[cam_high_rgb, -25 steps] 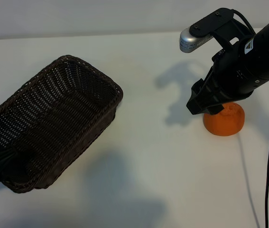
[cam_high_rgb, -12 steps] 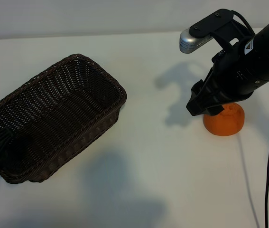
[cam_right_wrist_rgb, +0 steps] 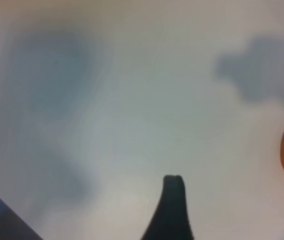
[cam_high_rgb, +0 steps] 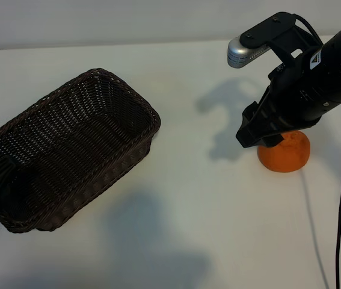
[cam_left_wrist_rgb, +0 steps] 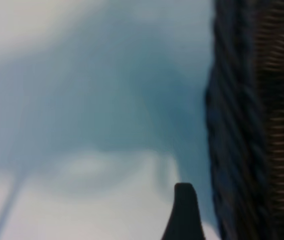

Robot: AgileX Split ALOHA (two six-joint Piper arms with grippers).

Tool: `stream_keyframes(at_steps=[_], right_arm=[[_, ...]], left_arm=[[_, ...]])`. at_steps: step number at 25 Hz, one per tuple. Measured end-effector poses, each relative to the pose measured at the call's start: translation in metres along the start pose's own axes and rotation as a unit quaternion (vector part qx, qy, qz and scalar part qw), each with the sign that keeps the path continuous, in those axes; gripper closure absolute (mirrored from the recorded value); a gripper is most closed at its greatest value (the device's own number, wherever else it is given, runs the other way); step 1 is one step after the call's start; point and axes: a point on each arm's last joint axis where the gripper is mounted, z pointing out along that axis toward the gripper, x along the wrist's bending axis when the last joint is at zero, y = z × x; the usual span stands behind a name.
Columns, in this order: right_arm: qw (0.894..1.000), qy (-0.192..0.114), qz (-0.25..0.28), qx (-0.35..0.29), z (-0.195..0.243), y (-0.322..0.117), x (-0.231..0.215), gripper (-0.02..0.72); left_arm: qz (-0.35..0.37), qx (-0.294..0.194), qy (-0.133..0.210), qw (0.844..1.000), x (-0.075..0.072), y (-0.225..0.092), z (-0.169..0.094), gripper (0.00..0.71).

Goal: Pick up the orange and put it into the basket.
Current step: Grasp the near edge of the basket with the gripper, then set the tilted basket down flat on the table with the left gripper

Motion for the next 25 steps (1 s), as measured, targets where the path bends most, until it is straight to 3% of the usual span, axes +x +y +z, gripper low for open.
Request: stream_keyframes(at_steps=[5,10,13,16,19,25], right_arm=[[1.000,0.000,0.000,0.000,0.000,0.000,0.000,0.109],[1.000,0.000,0.000,0.001,0.000,0.000,0.000,0.109],[1.000,0.001,0.000,0.002,0.000,0.000,0.000,0.109],[1.000,0.001,0.000,0.004,0.000,-0.001,0.000,0.109],[1.000,0.001,0.000,0.004,0.000,-0.001,0.000,0.109],[1.000,0.001,0.000,0.004,0.000,-0.001,0.000,0.109]], left_arm=[[0.010,0.010,-0.004,1.000,-0.004,0.000,0.014,0.120],[0.013,0.041,0.017,0.999,-0.006,-0.005,0.035,0.120],[0.006,0.057,0.020,0.998,-0.007,-0.009,0.043,0.151],[0.004,0.060,0.013,0.998,-0.009,-0.009,0.045,0.287],[0.001,0.058,0.007,0.998,-0.010,-0.009,0.045,0.545],[0.003,0.051,-0.010,0.999,-0.013,-0.007,0.045,0.549]])
